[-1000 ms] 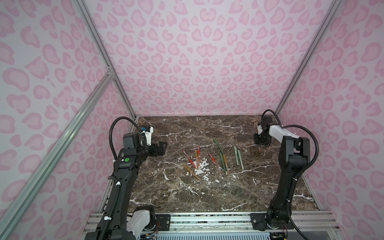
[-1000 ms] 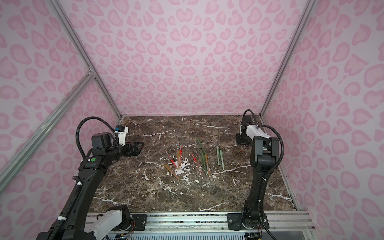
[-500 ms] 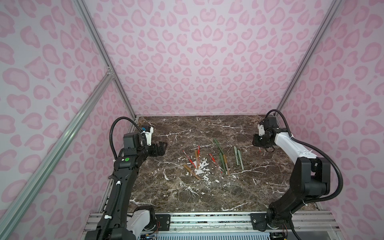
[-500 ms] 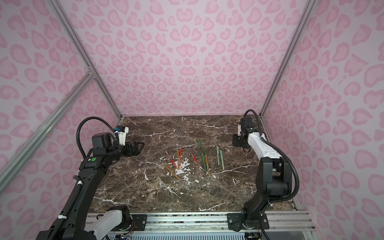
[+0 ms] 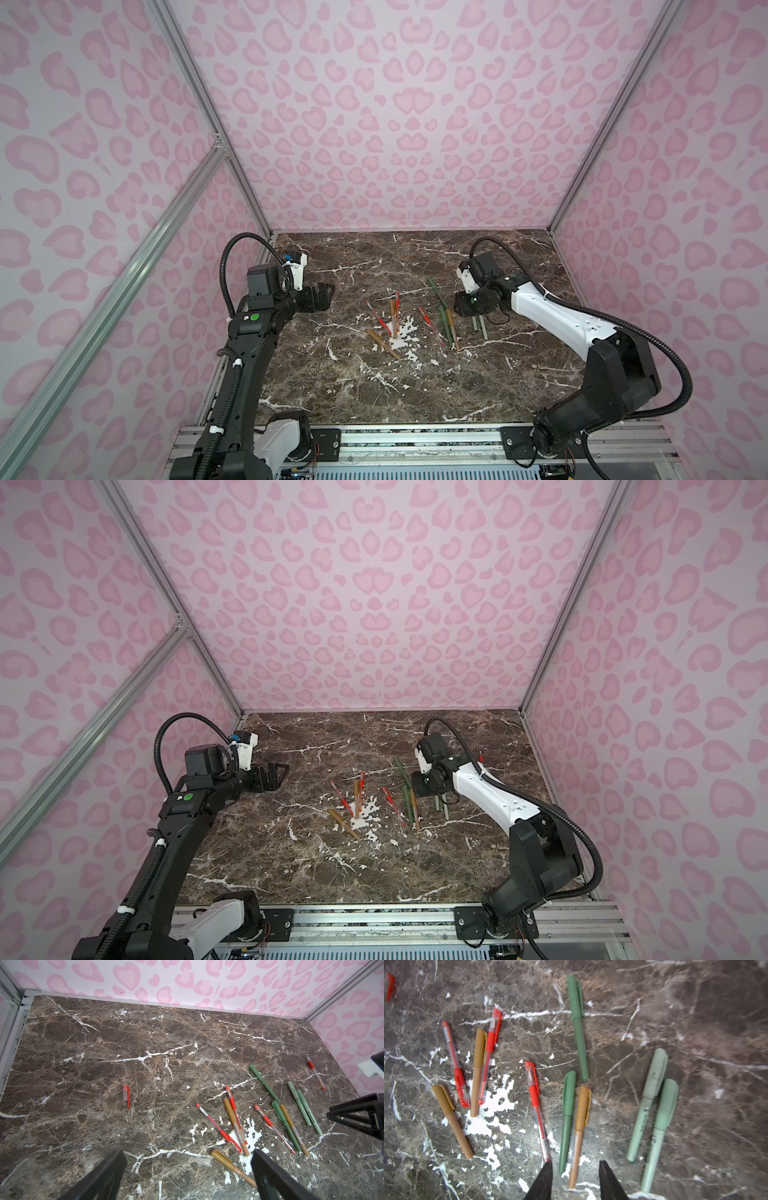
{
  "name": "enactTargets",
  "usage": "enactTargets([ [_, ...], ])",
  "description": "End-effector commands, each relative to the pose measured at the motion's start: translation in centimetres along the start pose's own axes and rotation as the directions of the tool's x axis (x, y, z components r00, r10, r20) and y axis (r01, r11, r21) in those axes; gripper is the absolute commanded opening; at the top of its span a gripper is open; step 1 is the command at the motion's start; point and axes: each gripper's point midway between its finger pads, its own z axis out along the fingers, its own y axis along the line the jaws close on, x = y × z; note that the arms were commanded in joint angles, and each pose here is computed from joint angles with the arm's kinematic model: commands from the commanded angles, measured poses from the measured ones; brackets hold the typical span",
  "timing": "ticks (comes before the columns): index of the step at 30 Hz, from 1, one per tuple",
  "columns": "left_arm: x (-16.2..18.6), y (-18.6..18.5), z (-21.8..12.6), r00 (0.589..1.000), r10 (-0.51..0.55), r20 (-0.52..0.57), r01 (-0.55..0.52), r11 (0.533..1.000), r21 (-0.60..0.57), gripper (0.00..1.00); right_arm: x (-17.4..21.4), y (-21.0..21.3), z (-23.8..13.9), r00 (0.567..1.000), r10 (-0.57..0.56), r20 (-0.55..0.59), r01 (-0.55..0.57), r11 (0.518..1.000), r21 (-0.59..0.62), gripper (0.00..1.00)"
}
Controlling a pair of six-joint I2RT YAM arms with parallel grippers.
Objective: Open the pen caps
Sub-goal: 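Reach the right gripper to a second red gel pen and grasp it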
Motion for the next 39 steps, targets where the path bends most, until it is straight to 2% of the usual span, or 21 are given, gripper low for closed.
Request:
enactTargets([
  [1,-0.7,-0.2,-0.1,0.999,0.015,0.03,-0.015,1.0,0.009,0.98,0.1,1.1,1.2,1.0,-0.011,-0.002,0.011,1.0,0.015,0.38],
  [13,-1.0,-0.1,-0.4,0.999,0.013,0.03,-0.013,1.0,0.004,0.98,1.5,4.5,5.4,0.989,-0.095,-0.115,0.095,0.995,-0.008,0.35],
  [18,-0.9,-0.1,-0.1,1.0,0.005,0.027,-0.006,1.0,0.011,0.98,2.1,4.2,6.9,0.98,-0.113,-0.162,0.121,0.992,0.037,0.32],
  [22,-0.9,-0.2,-0.2,0.999,0.012,0.03,-0.012,1.0,0.012,0.97,2.5,5.0,7.5,0.976,-0.137,-0.172,0.144,0.989,0.028,0.31],
  [39,-0.8,-0.2,-0.1,0.999,0.009,0.032,-0.009,1.0,0.019,0.98,5.0,3.8,10.5,0.958,-0.139,-0.251,0.165,0.983,0.087,0.17],
])
